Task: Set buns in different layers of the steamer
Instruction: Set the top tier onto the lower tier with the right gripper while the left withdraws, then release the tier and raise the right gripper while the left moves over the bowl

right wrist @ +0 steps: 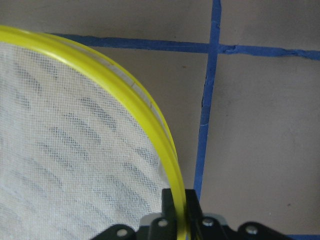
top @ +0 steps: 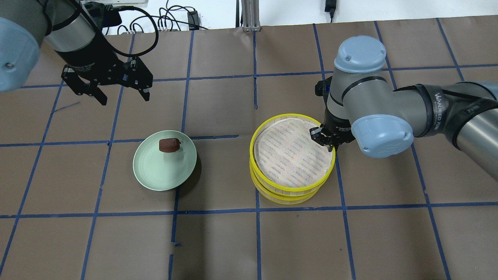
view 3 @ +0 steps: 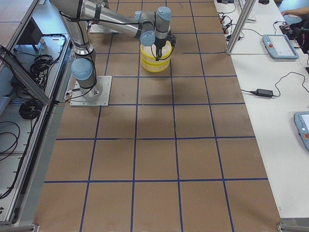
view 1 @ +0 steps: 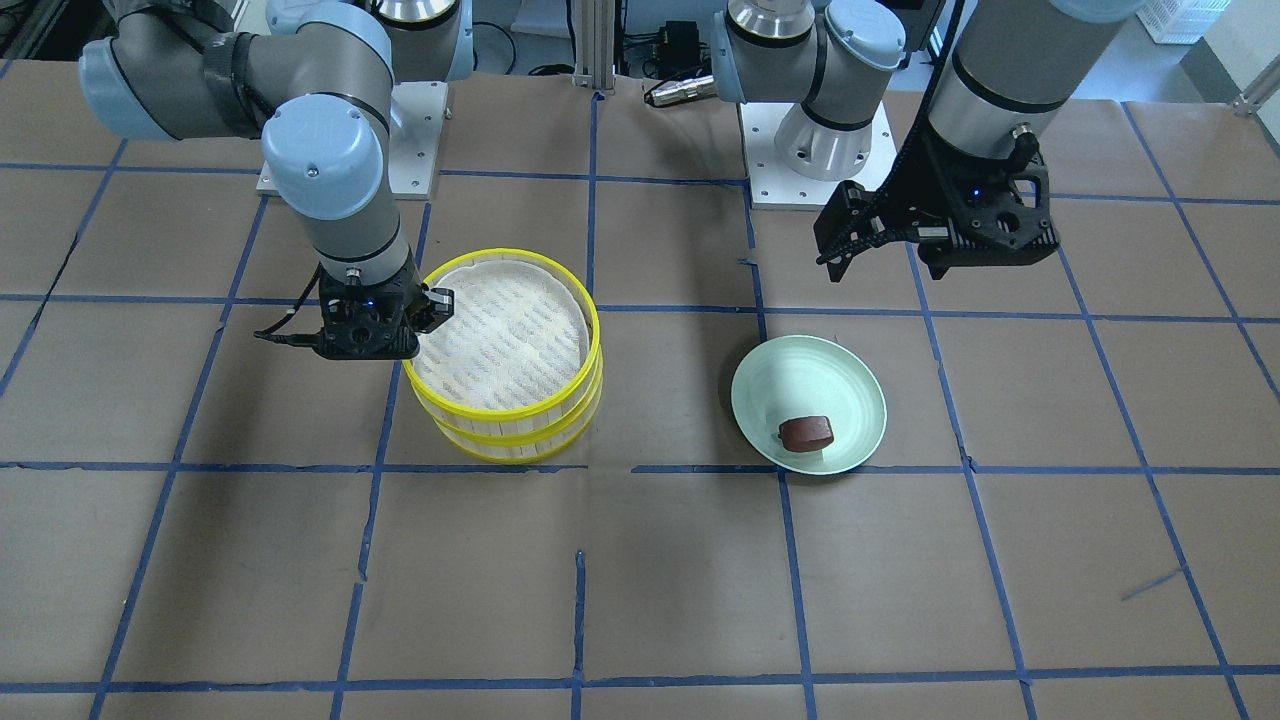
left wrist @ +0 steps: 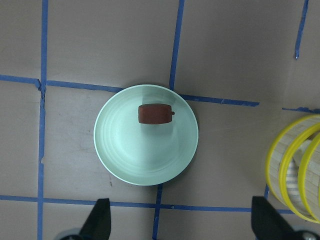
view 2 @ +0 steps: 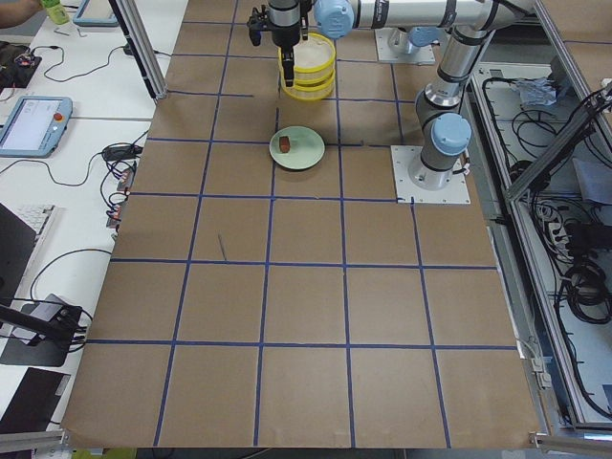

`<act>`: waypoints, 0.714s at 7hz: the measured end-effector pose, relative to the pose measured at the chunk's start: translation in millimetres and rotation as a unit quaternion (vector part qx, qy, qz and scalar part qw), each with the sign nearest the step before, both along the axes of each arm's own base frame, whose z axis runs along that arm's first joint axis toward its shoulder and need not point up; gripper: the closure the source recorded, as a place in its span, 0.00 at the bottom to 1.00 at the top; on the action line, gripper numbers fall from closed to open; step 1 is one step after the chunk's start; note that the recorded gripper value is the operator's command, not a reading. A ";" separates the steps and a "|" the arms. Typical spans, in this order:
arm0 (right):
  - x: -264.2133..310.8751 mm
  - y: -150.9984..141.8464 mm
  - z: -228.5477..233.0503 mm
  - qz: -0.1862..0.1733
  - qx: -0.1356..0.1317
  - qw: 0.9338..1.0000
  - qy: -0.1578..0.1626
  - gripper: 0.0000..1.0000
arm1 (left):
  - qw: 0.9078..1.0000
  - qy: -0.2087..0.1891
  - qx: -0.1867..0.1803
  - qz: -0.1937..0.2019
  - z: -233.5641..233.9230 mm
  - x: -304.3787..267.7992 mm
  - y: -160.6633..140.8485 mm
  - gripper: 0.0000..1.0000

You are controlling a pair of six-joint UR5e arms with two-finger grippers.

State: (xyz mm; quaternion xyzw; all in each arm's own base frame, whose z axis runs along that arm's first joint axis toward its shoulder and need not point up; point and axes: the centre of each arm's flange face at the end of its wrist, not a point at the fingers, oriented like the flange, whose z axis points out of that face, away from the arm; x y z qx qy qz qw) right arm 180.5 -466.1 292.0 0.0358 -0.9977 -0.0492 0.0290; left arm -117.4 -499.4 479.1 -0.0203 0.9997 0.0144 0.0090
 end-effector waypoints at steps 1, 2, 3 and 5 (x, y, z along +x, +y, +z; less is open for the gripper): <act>1.3 0.1 -2.0 0.002 0.001 1.000 0.000 0.94 | 1.000 -0.009 0.000 -0.007 -0.6 -5.3 1.8 0.00; 1.8 0.5 -5.0 0.003 0.002 1.000 0.000 0.94 | 1.000 -0.011 0.000 -0.010 -1.1 -7.1 2.7 0.00; 1.9 1.6 -8.1 0.003 0.001 1.000 0.000 0.94 | 1.000 -0.012 0.000 -0.012 -0.7 -7.6 3.6 0.00; 1.8 2.7 -11.0 0.003 0.000 1.000 0.000 0.94 | 1.000 -0.013 0.000 -0.016 0.0 -7.7 5.0 0.00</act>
